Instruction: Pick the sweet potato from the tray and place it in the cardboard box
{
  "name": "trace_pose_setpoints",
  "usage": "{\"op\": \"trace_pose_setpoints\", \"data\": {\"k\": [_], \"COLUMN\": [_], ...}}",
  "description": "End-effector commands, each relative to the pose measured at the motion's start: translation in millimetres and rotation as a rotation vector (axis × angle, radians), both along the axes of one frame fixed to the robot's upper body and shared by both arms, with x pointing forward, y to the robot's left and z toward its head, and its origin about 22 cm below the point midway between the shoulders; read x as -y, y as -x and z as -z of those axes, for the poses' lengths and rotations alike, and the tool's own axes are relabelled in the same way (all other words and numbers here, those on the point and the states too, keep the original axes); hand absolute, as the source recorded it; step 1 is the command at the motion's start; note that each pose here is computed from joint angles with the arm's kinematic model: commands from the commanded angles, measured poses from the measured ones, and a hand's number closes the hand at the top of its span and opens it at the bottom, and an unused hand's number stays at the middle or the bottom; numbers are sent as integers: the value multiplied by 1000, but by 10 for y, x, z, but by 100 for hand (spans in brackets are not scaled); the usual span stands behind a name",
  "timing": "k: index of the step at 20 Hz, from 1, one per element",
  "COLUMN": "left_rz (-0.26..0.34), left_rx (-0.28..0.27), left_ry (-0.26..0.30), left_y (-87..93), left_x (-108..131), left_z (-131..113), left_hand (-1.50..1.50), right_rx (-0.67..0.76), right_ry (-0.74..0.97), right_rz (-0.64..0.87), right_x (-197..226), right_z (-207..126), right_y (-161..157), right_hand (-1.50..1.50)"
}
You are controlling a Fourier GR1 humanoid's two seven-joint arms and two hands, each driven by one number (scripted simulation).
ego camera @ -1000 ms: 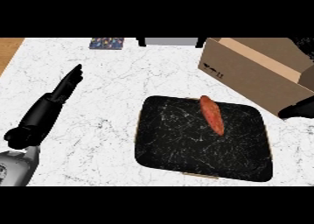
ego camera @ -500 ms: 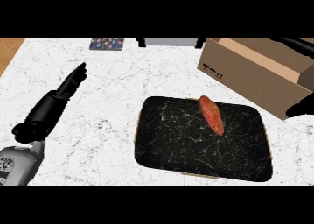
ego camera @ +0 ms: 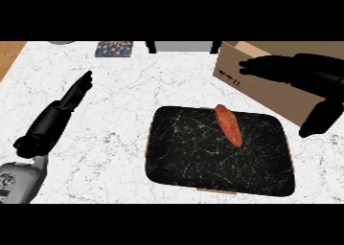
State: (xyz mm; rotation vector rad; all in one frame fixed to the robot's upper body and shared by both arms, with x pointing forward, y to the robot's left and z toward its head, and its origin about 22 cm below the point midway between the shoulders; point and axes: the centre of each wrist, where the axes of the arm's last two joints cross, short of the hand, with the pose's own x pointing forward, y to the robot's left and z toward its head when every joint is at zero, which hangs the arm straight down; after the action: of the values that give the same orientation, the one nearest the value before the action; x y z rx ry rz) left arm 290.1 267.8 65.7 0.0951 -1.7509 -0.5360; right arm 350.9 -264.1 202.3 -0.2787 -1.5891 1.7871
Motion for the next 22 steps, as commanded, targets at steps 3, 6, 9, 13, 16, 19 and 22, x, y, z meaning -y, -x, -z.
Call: {"op": "trace_pose_setpoints", "data": {"k": [3, 6, 9, 13, 16, 19, 22], "left_rz": [-24, -27, -19, -14, -12, -20, -6], "left_rx": [1, 0, -20, -3, 9, -6, -13], "left_ry": [-1, 6, 6, -12, 4, -6, 1], "left_y": [110, 33, -219, 51, 56, 134, -135], "left_x": [-29, -24, -134, -66, -41, -27, -3], "left_z": [-62, -1, -6, 93, 92, 36, -78], "left_hand": [0, 0, 0, 0, 0, 0, 0], "right_rx": [-2, -4, -42, -86, -41, -6, 9], "right_ry": [177, 240, 239, 249, 293, 308, 289], "right_rz": [17, 45, 41, 80, 113, 121, 142], "right_x": [-354, -490, -742, -780, -804, -847, -694], "right_z": [-62, 145, 147, 356, 374, 490, 410], "right_y": [256, 339, 398, 488, 449, 476, 386], "right_hand": [-150, -150, -150, -150, -150, -150, -150]}}
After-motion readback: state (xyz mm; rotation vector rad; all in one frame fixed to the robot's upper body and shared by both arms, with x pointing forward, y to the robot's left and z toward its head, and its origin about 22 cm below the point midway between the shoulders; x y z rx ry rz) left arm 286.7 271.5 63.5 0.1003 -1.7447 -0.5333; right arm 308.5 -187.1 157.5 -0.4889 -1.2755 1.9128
